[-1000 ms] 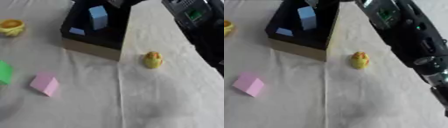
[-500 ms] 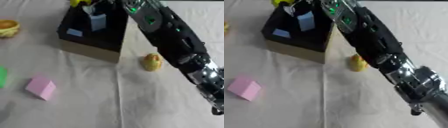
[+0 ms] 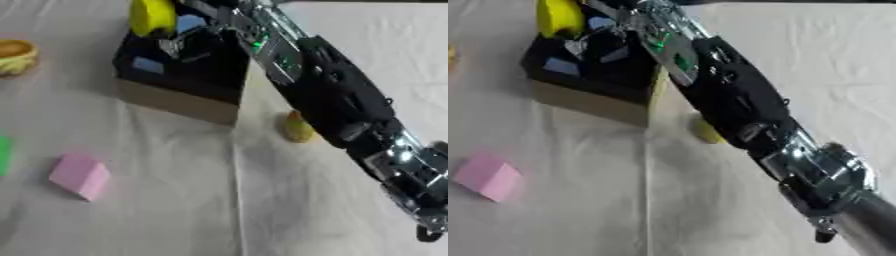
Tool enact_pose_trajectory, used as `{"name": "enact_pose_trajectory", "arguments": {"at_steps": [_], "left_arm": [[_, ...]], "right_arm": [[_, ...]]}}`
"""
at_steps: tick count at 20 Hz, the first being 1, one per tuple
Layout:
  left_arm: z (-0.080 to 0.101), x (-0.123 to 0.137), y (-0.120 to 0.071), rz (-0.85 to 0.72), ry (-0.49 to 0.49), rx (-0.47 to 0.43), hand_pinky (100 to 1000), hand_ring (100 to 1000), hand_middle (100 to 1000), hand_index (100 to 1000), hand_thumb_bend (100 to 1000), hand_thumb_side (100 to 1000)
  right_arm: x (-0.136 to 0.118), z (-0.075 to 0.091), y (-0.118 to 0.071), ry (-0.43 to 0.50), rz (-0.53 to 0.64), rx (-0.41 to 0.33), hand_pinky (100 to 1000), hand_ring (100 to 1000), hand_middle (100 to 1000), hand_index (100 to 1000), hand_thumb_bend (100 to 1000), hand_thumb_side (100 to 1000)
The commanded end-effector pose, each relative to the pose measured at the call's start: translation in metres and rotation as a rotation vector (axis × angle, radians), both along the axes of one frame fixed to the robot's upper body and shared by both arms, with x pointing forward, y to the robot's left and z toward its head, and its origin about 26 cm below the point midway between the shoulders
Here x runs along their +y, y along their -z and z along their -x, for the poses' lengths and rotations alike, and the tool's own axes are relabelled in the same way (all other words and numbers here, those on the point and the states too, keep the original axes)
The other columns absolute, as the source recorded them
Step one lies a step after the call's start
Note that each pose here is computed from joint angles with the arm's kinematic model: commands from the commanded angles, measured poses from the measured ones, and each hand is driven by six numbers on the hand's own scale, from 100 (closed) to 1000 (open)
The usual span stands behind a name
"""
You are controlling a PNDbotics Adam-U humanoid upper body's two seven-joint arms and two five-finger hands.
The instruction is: Pick up objects on the table and place them in the box.
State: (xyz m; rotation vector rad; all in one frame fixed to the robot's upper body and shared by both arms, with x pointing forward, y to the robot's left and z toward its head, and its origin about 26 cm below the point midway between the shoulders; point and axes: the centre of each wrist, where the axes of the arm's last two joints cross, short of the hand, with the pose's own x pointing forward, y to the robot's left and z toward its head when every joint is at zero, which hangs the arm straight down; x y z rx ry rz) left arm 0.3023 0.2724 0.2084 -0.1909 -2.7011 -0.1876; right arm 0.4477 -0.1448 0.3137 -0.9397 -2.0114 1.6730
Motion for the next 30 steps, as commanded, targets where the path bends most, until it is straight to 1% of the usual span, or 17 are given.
{"name": "enact_pose_trajectory", "arguments": {"at_steps": [1,4,6,8,10,12,16,18,19,20,21,23,24,26,28,30], "left_arm": [[0.003,0.002,-0.005,-0.009,-0.004,-0.013,734,773,719,828,402,524],[0.003,0.001,-0.005,-0.007,-0.002,-0.011,734,773,719,828,405,523],[0.003,0.001,-0.004,-0.007,-0.003,-0.008,734,773,719,828,402,525],[0.003,0.002,-0.004,-0.007,-0.005,-0.004,734,773,719,828,402,525],[0.003,0.002,-0.003,-0.007,-0.008,-0.003,735,774,720,828,403,523],[0.003,0.003,-0.003,-0.008,-0.010,-0.003,735,773,720,828,404,522],[0.003,0.003,-0.003,-0.009,-0.011,-0.003,735,773,720,828,404,522],[0.005,0.006,-0.001,-0.011,-0.024,0.009,735,774,720,828,406,522],[0.005,0.007,0.000,-0.012,-0.027,0.010,735,774,720,828,408,520],[0.005,0.006,-0.001,-0.012,-0.026,0.009,735,774,719,828,409,517],[0.004,0.006,-0.001,-0.012,-0.023,0.005,735,774,719,828,409,515],[0.004,0.005,-0.002,-0.011,-0.020,0.001,735,774,719,828,410,515],[0.004,0.005,-0.002,-0.011,-0.020,0.000,735,774,719,829,410,517],[0.004,0.005,-0.002,-0.009,-0.021,0.001,735,774,719,829,409,517],[0.004,0.005,-0.002,-0.007,-0.022,0.001,735,774,719,828,409,518],[0.004,0.005,-0.003,-0.006,-0.022,0.000,735,774,719,829,411,517]], "right_arm": [[-0.003,0.007,-0.021,0.009,-0.002,-0.073,863,925,845,879,100,685],[-0.004,0.009,-0.025,0.016,-0.001,-0.079,876,935,853,897,100,630],[-0.004,0.011,-0.026,0.012,-0.003,-0.073,879,936,852,899,100,615],[-0.004,0.013,-0.030,-0.002,-0.023,-0.064,880,935,847,897,100,620],[-0.006,0.019,-0.037,-0.028,-0.055,-0.058,878,928,840,893,100,639],[-0.009,0.025,-0.045,-0.050,-0.082,-0.046,878,928,839,892,100,639],[-0.010,0.032,-0.050,-0.060,-0.096,-0.027,878,928,839,892,100,639],[-0.018,0.037,-0.059,-0.059,-0.115,-0.047,877,926,839,892,100,626],[-0.024,0.040,-0.062,-0.053,-0.112,-0.048,884,934,851,904,100,583],[-0.029,0.041,-0.062,-0.046,-0.101,-0.039,893,944,868,923,121,415],[-0.031,0.041,-0.061,-0.039,-0.085,-0.024,899,949,877,932,194,279],[-0.035,0.038,-0.056,-0.017,-0.044,0.003,908,952,882,944,295,100],[-0.037,0.036,-0.055,0.000,-0.025,0.015,911,953,879,947,315,100],[-0.042,0.033,-0.054,0.039,0.001,0.034,912,953,872,945,316,100],[-0.048,0.029,-0.053,0.081,0.007,0.053,913,953,874,947,312,100],[-0.054,0.025,-0.051,0.121,0.008,0.063,913,955,879,951,334,100]]}}
